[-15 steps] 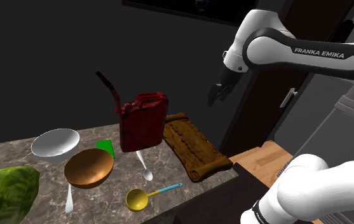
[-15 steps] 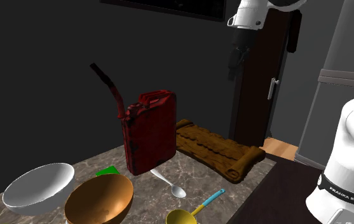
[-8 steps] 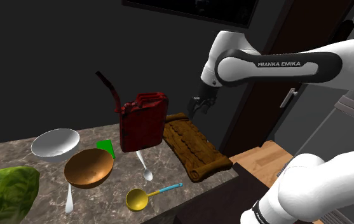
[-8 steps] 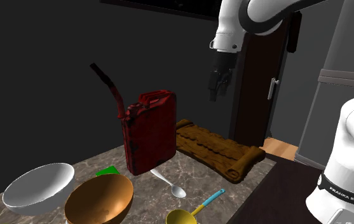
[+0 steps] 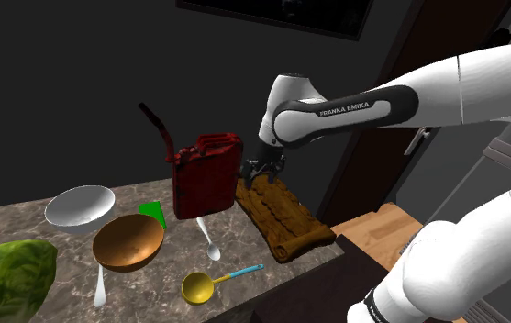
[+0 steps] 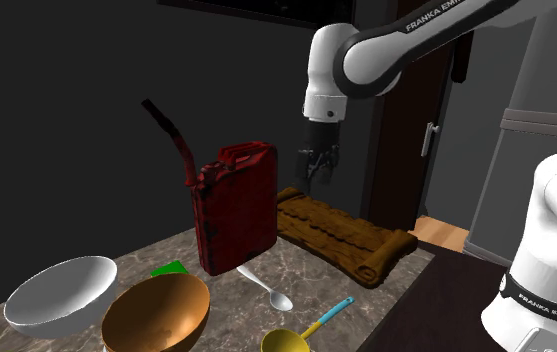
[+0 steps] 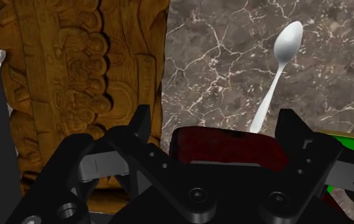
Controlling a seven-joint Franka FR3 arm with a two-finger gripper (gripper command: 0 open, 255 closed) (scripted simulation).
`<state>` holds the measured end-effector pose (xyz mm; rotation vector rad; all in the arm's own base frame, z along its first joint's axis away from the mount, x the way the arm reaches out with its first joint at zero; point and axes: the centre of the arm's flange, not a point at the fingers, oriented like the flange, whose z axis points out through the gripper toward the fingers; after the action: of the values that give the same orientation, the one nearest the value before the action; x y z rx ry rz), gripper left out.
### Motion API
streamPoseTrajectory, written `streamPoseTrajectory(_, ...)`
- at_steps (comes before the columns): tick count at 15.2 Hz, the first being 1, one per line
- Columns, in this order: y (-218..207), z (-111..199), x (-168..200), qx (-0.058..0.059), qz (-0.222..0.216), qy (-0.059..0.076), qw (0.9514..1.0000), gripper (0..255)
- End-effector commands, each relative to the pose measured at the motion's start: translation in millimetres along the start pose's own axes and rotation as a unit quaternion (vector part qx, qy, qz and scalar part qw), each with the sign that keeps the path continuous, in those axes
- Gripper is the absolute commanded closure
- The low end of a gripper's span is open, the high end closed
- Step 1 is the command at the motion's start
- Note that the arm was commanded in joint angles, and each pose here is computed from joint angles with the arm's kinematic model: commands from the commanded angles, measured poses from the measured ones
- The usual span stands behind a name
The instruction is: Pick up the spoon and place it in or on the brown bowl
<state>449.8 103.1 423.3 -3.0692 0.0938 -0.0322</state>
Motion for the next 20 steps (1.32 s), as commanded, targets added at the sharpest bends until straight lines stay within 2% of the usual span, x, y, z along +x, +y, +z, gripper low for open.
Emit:
streamPoseTrajectory(1,-10,22,13,0.005,0.009,-0.008,0.9999,0)
streamPoseTrajectory(8,-51,98,49,0.023,0.037,-0.037,0.9984,0)
streamPoseTrajectory(16,-98,185,88,0.043,0.069,-0.071,0.9942,0)
streamPoseTrajectory(20,-102,206,88,0.044,0.071,-0.073,0.9939,0)
